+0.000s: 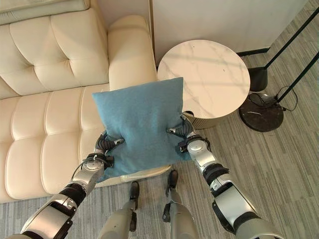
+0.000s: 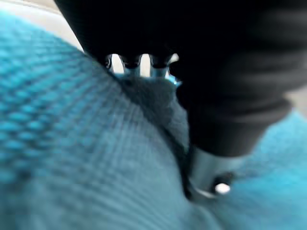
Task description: Pick up all the scattered cushions and arrange them neatly on the sofa.
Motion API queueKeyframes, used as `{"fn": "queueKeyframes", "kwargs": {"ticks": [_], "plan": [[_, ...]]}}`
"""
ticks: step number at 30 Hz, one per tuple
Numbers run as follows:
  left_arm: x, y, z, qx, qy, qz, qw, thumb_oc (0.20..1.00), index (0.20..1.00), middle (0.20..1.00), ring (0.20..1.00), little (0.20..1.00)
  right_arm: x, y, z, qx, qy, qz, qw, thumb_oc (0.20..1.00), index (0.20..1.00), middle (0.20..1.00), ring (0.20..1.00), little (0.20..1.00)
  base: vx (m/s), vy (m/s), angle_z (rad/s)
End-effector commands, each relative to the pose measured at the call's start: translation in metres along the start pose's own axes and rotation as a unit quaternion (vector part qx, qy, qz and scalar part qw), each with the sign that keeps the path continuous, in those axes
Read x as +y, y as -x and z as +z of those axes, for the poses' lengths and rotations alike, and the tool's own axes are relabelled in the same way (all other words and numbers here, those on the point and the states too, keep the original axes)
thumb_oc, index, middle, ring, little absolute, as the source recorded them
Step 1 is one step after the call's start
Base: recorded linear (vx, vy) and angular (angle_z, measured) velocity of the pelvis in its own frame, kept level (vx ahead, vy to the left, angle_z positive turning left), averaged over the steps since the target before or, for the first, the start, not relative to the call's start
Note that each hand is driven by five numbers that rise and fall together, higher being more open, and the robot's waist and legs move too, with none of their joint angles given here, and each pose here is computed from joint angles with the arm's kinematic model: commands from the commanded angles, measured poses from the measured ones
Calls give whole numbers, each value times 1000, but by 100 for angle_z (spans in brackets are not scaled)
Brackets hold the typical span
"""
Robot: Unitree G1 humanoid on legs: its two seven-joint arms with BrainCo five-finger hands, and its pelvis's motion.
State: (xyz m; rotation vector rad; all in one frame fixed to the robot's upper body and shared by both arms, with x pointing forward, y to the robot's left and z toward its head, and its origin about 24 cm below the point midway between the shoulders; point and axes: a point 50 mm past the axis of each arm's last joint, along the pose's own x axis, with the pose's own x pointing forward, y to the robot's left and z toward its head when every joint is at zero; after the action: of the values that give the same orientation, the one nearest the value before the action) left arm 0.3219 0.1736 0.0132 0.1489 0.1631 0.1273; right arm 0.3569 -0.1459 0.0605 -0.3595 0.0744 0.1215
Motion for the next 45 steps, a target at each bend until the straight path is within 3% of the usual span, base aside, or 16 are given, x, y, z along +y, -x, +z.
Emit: {"fn": "queueKeyframes", "kwargs": {"ticks": [1,8,18,24,35,45], "plan": [[-55,9,56,-135,56,-109,983,200,200,200,200,200,70,18,39,-117,-46,134,983,200,200,200,200,200,38,51,-3],[-31,44,44,-156,113,-106,976,200,200,200,200,200,48,66,41,-199,-78,130,968,200,200,200,200,200,77,71,-17],[-7,83,56,-219,116,-116,962,200,200,200,200,200,37,121,58,-279,-155,155,935,200,200,200,200,200,-8,128,-18],[-8,83,75,-261,101,-134,951,200,200,200,200,200,38,121,73,-312,-154,155,924,200,200,200,200,200,-228,41,-31],[-19,80,78,-259,100,-163,947,200,200,200,200,200,25,113,75,-321,-138,123,929,200,200,200,200,200,-190,-91,45],[-38,84,75,-241,125,-213,939,200,200,200,200,200,7,122,48,-274,-130,91,949,200,200,200,200,200,-178,53,99]]}}
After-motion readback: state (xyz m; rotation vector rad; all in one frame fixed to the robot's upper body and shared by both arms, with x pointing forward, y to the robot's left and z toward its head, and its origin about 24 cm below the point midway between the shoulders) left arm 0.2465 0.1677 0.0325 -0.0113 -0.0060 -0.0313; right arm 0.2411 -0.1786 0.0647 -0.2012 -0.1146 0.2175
